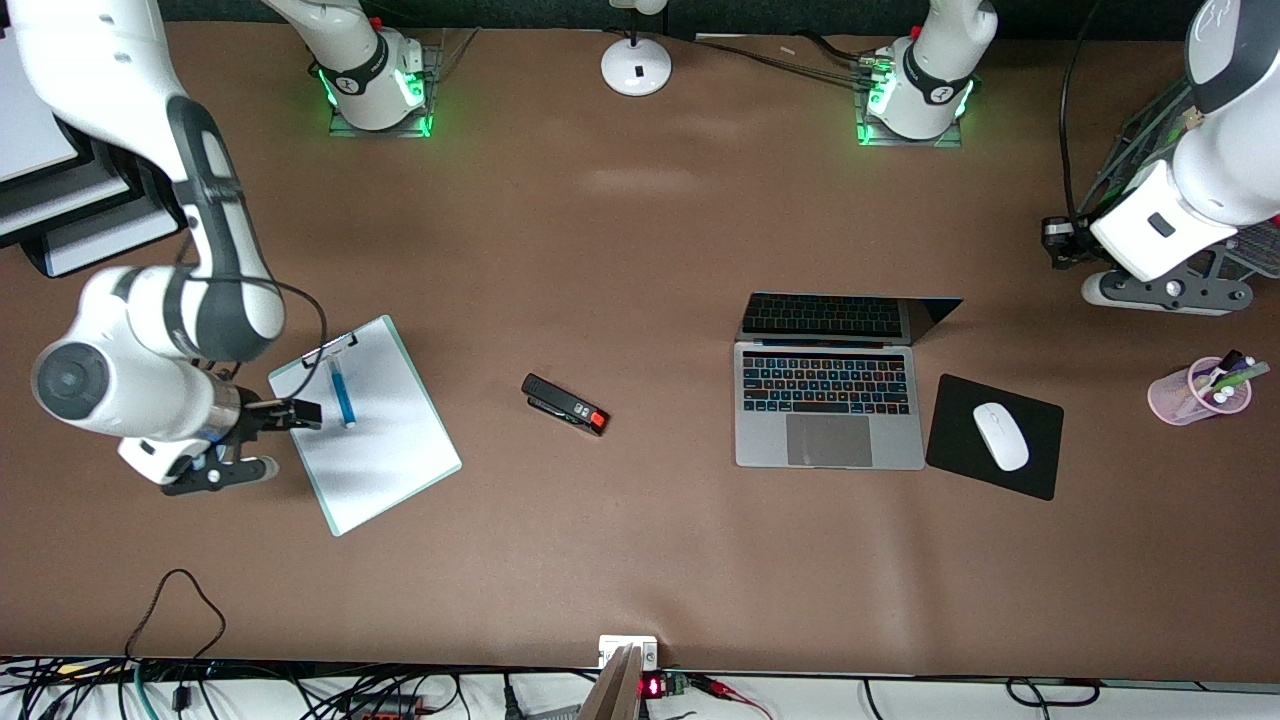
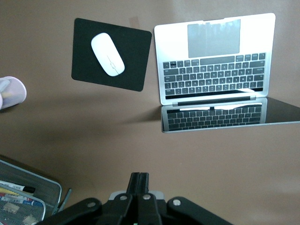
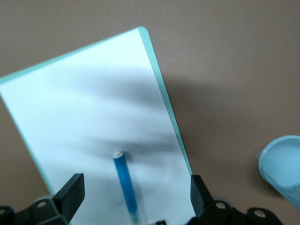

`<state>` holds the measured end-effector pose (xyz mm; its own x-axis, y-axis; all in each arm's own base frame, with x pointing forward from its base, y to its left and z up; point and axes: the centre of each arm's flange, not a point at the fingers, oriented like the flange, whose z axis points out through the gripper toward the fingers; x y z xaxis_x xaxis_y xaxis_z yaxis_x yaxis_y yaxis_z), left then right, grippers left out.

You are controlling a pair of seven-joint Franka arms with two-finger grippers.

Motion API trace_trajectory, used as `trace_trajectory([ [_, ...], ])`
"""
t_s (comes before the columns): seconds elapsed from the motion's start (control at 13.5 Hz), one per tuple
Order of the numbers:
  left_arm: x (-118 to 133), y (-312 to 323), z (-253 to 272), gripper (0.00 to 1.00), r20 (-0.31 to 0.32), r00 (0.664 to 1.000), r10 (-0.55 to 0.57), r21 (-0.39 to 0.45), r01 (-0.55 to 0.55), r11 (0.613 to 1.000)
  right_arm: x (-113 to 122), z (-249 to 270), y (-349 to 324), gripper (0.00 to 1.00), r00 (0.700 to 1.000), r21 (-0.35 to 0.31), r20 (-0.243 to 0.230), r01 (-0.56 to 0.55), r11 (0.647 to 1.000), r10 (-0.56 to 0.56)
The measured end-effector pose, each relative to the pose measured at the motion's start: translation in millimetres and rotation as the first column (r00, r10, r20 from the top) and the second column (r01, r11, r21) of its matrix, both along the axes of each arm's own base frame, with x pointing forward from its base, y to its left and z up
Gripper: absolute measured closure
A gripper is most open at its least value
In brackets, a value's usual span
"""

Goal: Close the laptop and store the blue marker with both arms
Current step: 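Reach the right gripper to the blue marker on the clipboard, then grasp the blue marker with the right gripper while the left gripper reaches the laptop lid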

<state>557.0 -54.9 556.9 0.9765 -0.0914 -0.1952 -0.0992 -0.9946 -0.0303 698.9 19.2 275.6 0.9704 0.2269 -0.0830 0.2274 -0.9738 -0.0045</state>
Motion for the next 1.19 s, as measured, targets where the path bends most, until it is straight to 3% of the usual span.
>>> trace_trajectory([
  [0.37,-10,-31,-9,0.99,-0.061,0.998,-0.025,-0.057,0.021,0.998,-7,-40,38,0.00,0.995,-0.015,-0.048,-0.093,0.996,0.092],
  [0.59,-17,-46,-30,0.99,-0.082,0.996,-0.033,-0.104,0.024,0.994,-13,-58,42,0.00,0.995,-0.019,0.011,-0.104,0.994,0.104],
  [0.81,-38,-93,-67,0.99,-0.045,0.998,-0.040,-0.091,0.035,0.995,-25,-80,30,0.00,0.994,-0.024,0.034,-0.100,0.995,0.101],
  [1.11,-96,-165,-120,0.99,0.054,0.995,-0.086,-0.048,0.088,0.995,-28,-80,17,0.04,0.995,-0.023,0.029,-0.097,0.995,0.097],
  [1.19,-102,-164,-130,0.99,0.074,0.994,-0.084,-0.046,0.087,0.995,-29,-81,18,0.15,0.994,-0.022,0.027,-0.101,0.995,0.101],
])
